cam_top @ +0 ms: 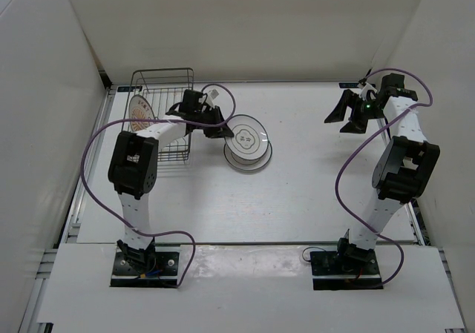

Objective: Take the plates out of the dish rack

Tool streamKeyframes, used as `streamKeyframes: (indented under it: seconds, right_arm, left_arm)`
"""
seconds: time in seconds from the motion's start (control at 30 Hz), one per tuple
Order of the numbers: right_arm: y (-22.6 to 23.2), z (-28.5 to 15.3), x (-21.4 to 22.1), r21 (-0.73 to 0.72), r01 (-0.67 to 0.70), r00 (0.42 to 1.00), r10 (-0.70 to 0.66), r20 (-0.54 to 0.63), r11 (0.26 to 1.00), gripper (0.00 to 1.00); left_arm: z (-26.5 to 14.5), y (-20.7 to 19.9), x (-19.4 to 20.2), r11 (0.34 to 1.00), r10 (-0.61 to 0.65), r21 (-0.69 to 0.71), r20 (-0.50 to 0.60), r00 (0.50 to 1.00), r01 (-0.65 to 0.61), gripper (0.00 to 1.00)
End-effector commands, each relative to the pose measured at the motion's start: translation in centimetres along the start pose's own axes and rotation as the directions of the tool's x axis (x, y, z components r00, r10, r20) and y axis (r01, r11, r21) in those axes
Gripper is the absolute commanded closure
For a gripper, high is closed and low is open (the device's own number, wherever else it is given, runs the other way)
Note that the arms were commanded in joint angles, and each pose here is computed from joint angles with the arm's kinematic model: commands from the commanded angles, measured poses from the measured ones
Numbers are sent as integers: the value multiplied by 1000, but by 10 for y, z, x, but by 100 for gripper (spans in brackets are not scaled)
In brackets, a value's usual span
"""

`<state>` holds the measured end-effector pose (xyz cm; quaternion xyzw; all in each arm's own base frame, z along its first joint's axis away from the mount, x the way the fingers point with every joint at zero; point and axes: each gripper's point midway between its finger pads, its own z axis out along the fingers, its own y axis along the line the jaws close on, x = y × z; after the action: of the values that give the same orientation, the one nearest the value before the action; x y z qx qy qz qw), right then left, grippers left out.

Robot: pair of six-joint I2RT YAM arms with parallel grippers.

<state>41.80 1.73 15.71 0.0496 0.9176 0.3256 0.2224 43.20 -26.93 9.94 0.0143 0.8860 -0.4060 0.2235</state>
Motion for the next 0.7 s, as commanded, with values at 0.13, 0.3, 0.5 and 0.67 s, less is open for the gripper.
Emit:
streamKeyframes:
  seconds: [0.13, 0.3, 0.5, 0.67]
  right_arm:
    - [7, -11, 2, -14, 10, 1000, -10, 10, 1000, 10]
    - [6, -12, -2, -14, 39, 999, -39, 13, 999, 10]
    - [5, -11, -4, -16, 40, 999, -40, 12, 999, 10]
    - [6, -9, -3, -24, 24, 1000, -24, 3, 999, 10]
  left_arm:
    - [-5, -5, 1, 1000, 24, -13, -8, 1000, -24, 70]
    - [3, 1, 7, 1000, 6, -27, -37, 999, -7, 58]
    - [8, 4, 17, 999, -1, -53, -75, 997, -3, 45]
    - [5, 14, 26, 991, 31, -128, -110, 993, -46, 32]
